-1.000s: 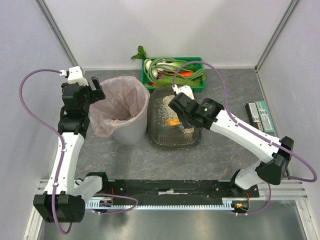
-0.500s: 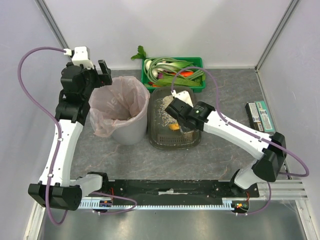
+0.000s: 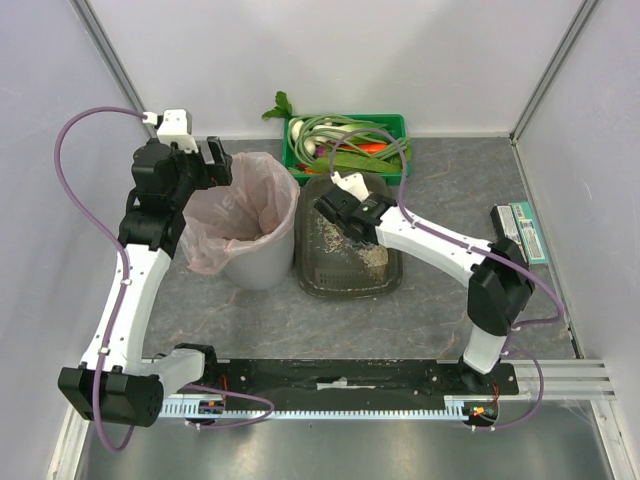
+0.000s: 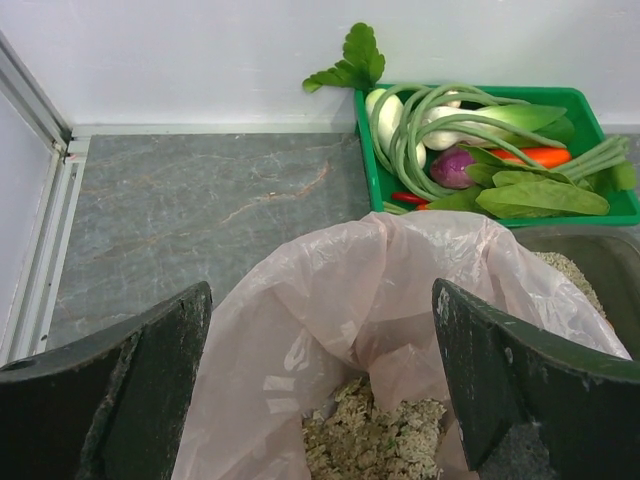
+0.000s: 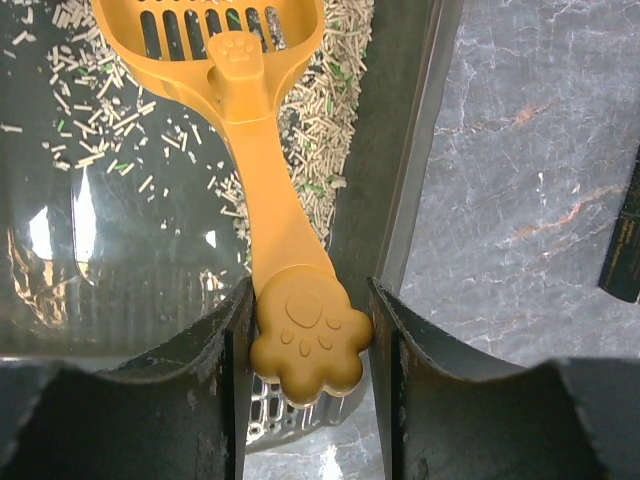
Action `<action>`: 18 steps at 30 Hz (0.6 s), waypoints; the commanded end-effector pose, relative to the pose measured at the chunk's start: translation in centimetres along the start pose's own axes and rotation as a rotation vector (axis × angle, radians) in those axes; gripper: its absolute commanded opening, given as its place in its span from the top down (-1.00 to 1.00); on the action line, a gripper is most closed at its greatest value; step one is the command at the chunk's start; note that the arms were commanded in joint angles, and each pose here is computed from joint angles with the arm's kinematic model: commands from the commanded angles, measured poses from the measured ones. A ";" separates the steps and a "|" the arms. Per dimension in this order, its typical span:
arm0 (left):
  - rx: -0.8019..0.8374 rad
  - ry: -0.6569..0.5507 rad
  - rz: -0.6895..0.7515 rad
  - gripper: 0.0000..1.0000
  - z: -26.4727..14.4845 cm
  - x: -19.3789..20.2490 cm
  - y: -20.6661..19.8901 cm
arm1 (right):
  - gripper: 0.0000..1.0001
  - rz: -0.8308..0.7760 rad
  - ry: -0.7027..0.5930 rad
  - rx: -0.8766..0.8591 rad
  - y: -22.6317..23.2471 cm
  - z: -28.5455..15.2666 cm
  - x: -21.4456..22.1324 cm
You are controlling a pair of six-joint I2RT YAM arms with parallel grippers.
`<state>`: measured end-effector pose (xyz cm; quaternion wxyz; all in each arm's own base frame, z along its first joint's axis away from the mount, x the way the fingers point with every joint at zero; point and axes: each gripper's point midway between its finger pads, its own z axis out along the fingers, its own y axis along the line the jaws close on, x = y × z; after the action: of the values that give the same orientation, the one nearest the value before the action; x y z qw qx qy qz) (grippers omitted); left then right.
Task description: Clean the litter box
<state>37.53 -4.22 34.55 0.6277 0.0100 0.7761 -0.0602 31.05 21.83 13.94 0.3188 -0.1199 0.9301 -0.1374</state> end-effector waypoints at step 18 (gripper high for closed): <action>0.050 -0.062 -0.022 -0.93 -0.4 -1.4 -0.7 | 1.00 0.101 -0.141 0.005 2.3 4.5 -2.9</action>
<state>37.55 -4.46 34.03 0.6249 0.0151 0.7776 -0.0672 34.37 23.45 11.57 0.3500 -0.1006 0.9226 -0.1276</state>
